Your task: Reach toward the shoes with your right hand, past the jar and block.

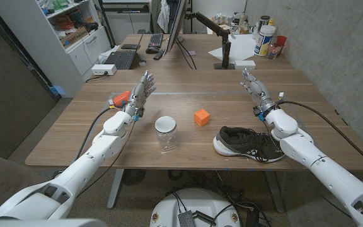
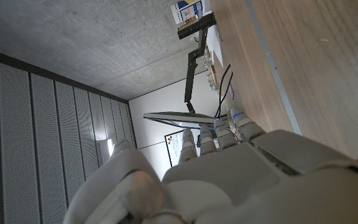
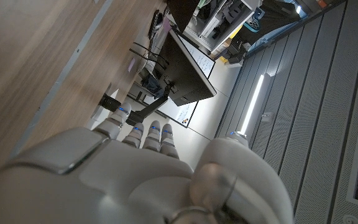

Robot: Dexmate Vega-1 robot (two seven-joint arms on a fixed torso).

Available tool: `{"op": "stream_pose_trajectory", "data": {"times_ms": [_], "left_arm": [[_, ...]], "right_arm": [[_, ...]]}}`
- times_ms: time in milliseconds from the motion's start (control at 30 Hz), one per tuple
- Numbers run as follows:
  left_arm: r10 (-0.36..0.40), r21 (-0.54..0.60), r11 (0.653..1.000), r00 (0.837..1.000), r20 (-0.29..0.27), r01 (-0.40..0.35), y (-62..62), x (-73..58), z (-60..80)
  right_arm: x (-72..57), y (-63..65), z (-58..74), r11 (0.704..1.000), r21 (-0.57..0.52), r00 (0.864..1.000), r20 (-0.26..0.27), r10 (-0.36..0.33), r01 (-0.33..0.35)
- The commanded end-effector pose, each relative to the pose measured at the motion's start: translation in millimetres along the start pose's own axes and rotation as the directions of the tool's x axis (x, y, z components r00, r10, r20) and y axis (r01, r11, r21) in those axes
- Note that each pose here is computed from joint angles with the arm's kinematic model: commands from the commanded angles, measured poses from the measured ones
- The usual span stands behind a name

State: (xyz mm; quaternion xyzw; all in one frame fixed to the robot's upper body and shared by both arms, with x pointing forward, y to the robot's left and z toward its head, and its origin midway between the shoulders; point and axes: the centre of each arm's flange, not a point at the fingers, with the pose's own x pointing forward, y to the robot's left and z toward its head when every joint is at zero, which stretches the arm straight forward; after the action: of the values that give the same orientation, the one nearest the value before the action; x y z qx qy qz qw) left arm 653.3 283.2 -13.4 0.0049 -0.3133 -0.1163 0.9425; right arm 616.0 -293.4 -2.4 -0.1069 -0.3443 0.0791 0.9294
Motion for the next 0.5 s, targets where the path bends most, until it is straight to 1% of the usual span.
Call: {"op": "stream_pose_trajectory", "data": {"times_ms": [33,100,133,200,233,300,333,500], "left_arm": [[0.009,0.003,1.000,1.000,0.015,-0.009,-2.4,-6.1,0.9],[0.009,0.003,1.000,1.000,0.015,-0.009,-2.4,-6.1,0.9],[0.012,0.002,1.000,1.000,0.015,-0.012,-2.5,-7.2,-0.1],[0.012,0.002,1.000,1.000,0.015,-0.012,-2.5,-7.2,-0.2],[0.014,0.001,1.000,1.000,0.014,-0.014,-2.1,-7.8,-0.7],[0.014,0.001,1.000,1.000,0.014,-0.014,-2.1,-7.8,-0.7],[0.014,0.001,1.000,1.000,0.016,-0.014,-2.0,-7.8,-0.7],[0.012,0.002,1.000,1.000,0.018,-0.012,-2.8,-7.3,-0.2]], "right_arm": [[-9.3,-2.7,8.6,0.994,-0.112,1.000,0.013,0.010,-0.008],[-9.3,-2.7,8.6,0.994,-0.113,1.000,0.013,0.009,-0.008],[-11.4,-2.6,11.4,0.989,-0.146,1.000,0.024,0.001,0.003],[-11.4,-2.6,11.4,0.989,-0.148,1.000,0.024,-0.001,0.005],[-13.5,-2.7,12.9,0.984,-0.177,0.999,0.031,-0.010,0.015],[-13.5,-2.7,12.9,0.984,-0.178,0.999,0.031,-0.011,0.017],[-15.8,-3.1,14.3,0.978,-0.206,0.999,0.034,-0.013,0.019],[-18.5,-3.9,16.8,0.973,-0.229,0.999,0.038,-0.016,0.024]]}}
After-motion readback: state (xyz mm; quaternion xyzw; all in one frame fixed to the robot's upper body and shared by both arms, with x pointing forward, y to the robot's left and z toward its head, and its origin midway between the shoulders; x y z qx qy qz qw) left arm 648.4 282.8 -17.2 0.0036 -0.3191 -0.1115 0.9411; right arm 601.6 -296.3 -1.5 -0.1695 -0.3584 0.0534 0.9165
